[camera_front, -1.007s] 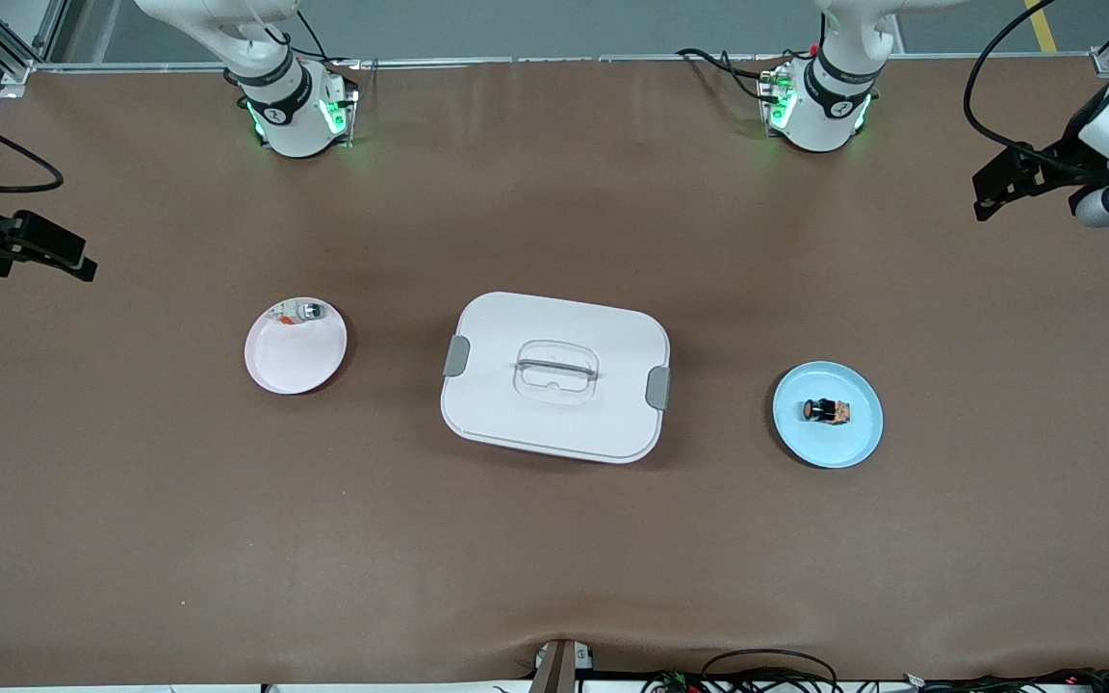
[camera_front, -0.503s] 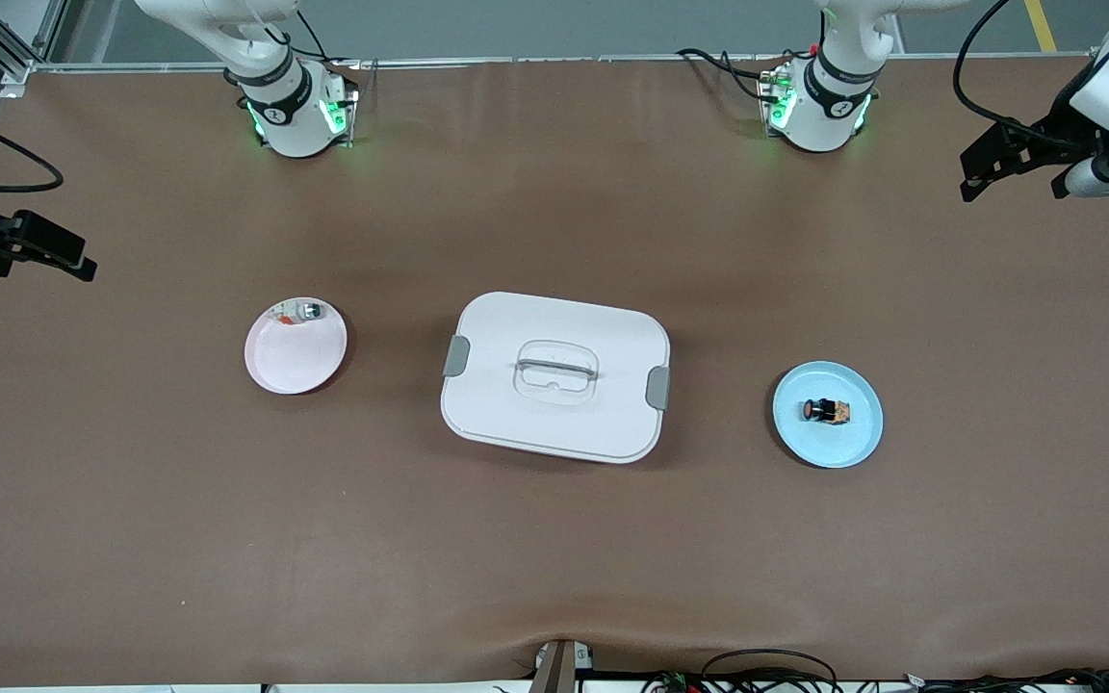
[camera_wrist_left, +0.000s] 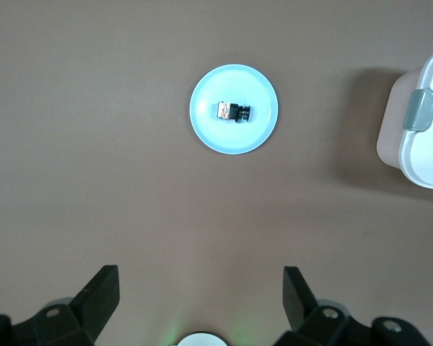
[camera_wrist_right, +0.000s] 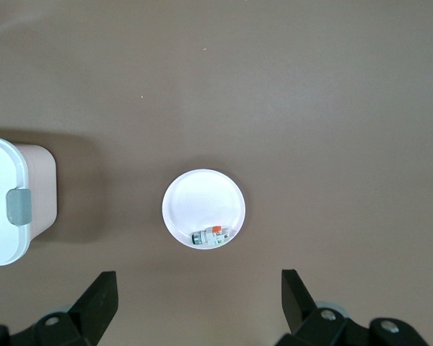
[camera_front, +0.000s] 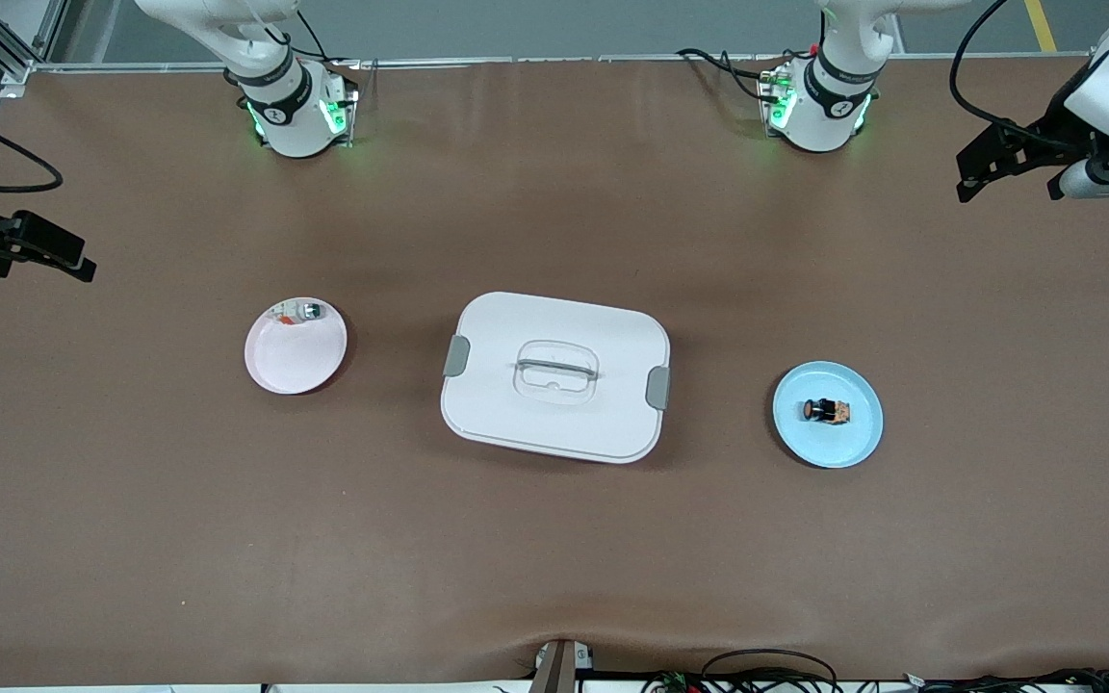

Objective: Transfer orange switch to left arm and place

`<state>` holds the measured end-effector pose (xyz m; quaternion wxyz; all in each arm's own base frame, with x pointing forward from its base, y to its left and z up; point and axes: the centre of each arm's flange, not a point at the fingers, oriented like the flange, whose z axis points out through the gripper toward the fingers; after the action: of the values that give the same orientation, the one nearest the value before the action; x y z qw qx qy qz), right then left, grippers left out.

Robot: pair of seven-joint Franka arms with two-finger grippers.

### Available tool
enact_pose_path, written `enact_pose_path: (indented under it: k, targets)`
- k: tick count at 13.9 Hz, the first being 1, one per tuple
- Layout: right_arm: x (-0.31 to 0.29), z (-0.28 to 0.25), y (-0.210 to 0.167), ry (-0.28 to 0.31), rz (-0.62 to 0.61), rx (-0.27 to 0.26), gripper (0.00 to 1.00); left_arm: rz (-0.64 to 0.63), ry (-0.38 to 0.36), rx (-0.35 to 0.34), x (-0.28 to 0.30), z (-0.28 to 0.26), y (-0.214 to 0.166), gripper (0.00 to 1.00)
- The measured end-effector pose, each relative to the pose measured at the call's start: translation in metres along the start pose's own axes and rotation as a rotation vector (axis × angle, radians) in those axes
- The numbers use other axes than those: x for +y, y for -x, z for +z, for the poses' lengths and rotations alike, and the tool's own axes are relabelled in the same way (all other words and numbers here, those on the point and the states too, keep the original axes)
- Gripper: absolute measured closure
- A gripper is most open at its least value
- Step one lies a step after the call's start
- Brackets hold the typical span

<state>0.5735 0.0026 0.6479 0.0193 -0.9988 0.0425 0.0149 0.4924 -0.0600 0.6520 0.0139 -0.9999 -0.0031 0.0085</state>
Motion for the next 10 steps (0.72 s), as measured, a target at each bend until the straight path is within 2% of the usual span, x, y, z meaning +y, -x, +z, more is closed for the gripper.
enact_pose_path:
  k: [3,6,10]
  targets:
    - [0.000,0.000,0.000,0.000,0.000,0.002,0.00,-0.012,-0.004,-0.017,-0.006,0.005,-0.003,0.00]
    - [0.000,0.000,0.000,0.000,0.000,0.002,0.00,-0.024,-0.034,-0.007,-0.014,0.002,-0.009,0.00]
    - [0.000,0.000,0.000,0.000,0.000,0.002,0.00,-0.017,-0.032,0.004,-0.011,-0.002,-0.019,0.00]
